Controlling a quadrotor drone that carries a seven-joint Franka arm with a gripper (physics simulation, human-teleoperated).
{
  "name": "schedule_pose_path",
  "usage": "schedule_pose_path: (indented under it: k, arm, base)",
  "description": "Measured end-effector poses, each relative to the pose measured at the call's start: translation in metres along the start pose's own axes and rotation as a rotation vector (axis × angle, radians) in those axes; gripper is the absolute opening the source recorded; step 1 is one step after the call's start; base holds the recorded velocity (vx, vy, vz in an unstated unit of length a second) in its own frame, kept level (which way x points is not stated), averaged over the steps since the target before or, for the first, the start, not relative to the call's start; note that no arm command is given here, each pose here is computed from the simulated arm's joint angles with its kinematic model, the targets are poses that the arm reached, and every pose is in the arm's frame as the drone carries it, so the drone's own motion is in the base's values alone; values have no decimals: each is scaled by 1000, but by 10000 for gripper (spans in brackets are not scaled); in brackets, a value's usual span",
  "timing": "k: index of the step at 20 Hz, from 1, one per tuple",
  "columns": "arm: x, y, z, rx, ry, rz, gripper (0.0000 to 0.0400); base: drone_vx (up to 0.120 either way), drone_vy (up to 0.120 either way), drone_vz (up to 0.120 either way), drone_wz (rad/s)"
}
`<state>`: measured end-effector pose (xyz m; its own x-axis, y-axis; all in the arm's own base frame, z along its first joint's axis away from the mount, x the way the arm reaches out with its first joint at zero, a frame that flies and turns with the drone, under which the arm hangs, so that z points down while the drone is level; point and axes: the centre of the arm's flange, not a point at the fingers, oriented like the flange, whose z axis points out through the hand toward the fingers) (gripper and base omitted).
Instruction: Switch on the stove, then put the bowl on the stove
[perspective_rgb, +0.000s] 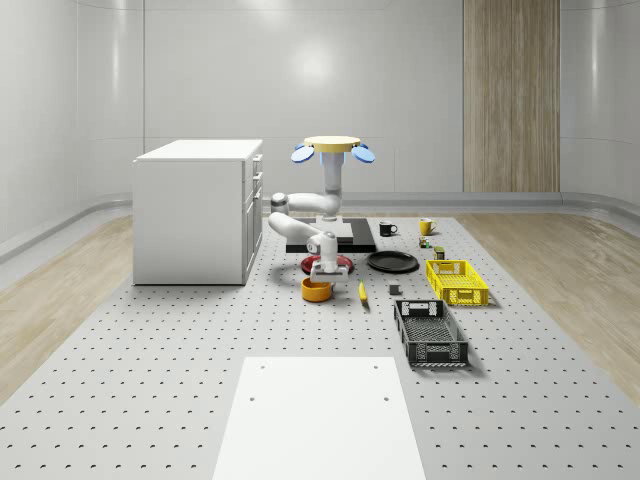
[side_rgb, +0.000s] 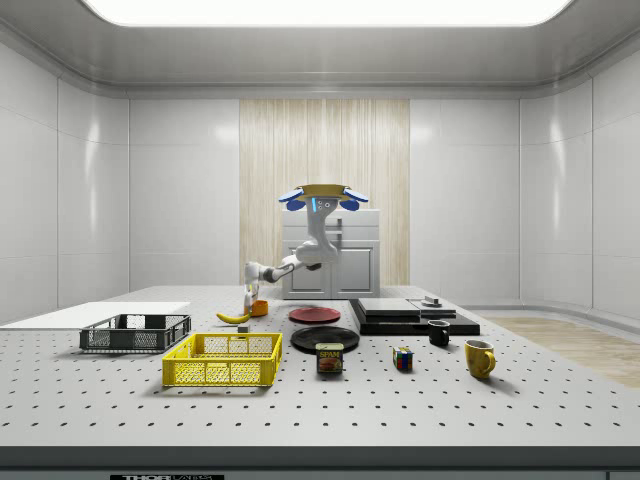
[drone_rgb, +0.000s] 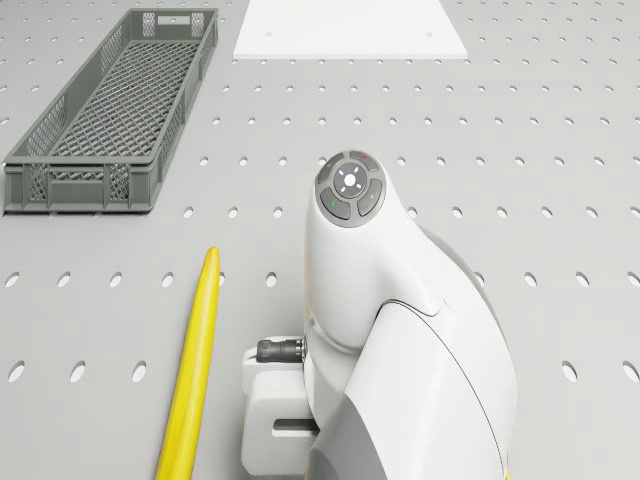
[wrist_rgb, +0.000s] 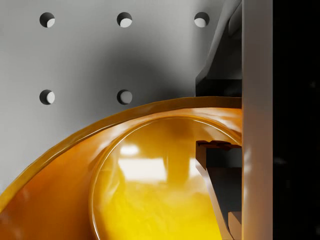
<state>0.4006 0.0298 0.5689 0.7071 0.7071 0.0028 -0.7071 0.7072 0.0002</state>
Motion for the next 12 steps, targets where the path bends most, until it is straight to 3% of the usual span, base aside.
schedule_pose_path:
  k: [6, 12]
  arm:
    - [0, 0, -20, 0, 0, -6, 106]
    - [0, 0, -27, 0, 0, -10, 105]
  base:
    - [-13, 7, 120, 0]
    - [-120, 120, 120, 0]
